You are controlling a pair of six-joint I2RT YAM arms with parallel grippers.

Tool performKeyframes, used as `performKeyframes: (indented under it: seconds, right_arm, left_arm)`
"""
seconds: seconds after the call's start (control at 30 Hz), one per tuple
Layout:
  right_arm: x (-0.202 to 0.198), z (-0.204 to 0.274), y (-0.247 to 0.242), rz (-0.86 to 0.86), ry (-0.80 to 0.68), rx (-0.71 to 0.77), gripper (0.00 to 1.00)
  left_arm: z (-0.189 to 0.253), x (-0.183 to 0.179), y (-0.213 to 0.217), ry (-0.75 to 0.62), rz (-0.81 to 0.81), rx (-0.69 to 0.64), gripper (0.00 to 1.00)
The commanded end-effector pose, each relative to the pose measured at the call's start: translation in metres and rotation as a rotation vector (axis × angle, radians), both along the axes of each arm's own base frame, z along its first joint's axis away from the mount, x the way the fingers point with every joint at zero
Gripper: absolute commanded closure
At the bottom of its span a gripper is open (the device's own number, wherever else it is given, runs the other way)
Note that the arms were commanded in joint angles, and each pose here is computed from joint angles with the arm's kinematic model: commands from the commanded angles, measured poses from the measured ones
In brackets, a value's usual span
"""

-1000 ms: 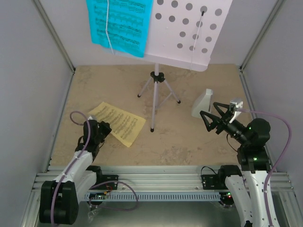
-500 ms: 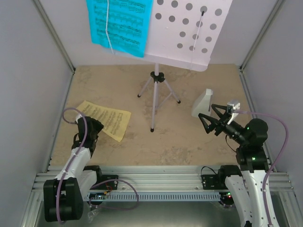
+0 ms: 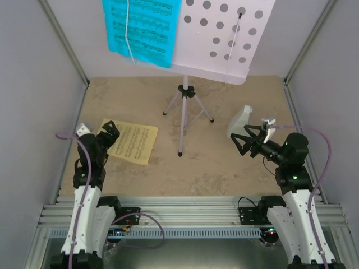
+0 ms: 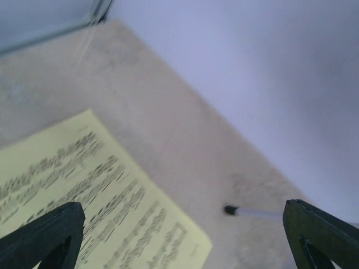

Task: Pack up the instrument practice props

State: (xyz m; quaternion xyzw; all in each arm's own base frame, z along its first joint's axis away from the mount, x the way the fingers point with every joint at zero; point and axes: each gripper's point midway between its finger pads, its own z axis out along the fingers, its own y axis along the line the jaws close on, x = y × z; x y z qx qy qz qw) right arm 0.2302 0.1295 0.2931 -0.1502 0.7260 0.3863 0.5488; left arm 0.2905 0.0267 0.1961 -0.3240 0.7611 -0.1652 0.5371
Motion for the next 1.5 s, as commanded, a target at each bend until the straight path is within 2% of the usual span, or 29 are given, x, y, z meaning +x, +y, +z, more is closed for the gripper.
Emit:
performKeyframes:
  seconds: [0.0,0.1,0.2,0.33,0.4,0.6,0.7,0.77,0.83,0.93,1.13,1.23,1.37,1.47]
  right_arm:
    - [0.004,0.001,0.001,-0.012,0.001,-0.017,0.02]
    - [0.008,-0.002,0.007,-0.013,0.022,0.025,0.02]
    - [0.021,-0.012,0.018,-0.045,0.06,-0.001,0.03]
    - [0.041,-0.026,0.053,-0.091,0.108,-0.112,0.06]
    - [0.046,-0.034,0.077,-0.088,0.12,-0.135,0.07]
    - [0.07,-0.046,0.135,-0.07,0.103,-0.166,0.12]
    - [0.079,-0.051,0.163,-0.036,0.09,-0.236,0.12]
    - [0.086,-0.052,0.174,-0.05,0.076,-0.251,0.14]
    - [0.094,-0.055,0.183,-0.06,0.075,-0.243,0.17]
    - [0.106,-0.057,0.196,-0.089,0.062,-0.238,0.27]
    - [0.122,-0.079,0.217,-0.14,0.049,-0.344,0.33]
    - [0.126,-0.082,0.217,-0.166,0.049,-0.35,0.44]
    - [0.132,-0.084,0.211,-0.218,0.042,-0.359,0.66]
    - [0.138,-0.087,0.21,-0.245,0.036,-0.383,0.77]
  left_arm:
    - [0.064,-0.013,-0.011,-0.133,-0.052,-0.018,0.01]
    - [0.133,-0.021,-0.044,-0.26,-0.247,-0.019,0.01]
    - [0.193,-0.036,-0.069,-0.28,-0.423,0.109,0.01]
    - [0.227,-0.042,-0.061,-0.27,-0.427,0.323,0.01]
    - [0.214,-0.034,-0.06,-0.276,-0.427,0.367,0.01]
    - [0.164,-0.012,-0.064,-0.37,-0.438,0.342,0.01]
    - [0.125,-0.006,-0.039,-0.279,-0.316,0.362,0.01]
    - [0.128,-0.008,-0.035,-0.252,-0.306,0.413,0.01]
    - [0.129,-0.009,-0.035,-0.273,-0.301,0.407,0.01]
    - [0.127,-0.008,-0.04,-0.28,-0.327,0.403,0.01]
    - [0.12,-0.003,-0.038,-0.242,-0.328,0.395,0.01]
    - [0.12,-0.004,-0.038,-0.242,-0.327,0.394,0.01]
    - [0.119,-0.003,-0.038,-0.239,-0.324,0.394,0.01]
    - [0.119,-0.003,-0.037,-0.235,-0.32,0.395,0.01]
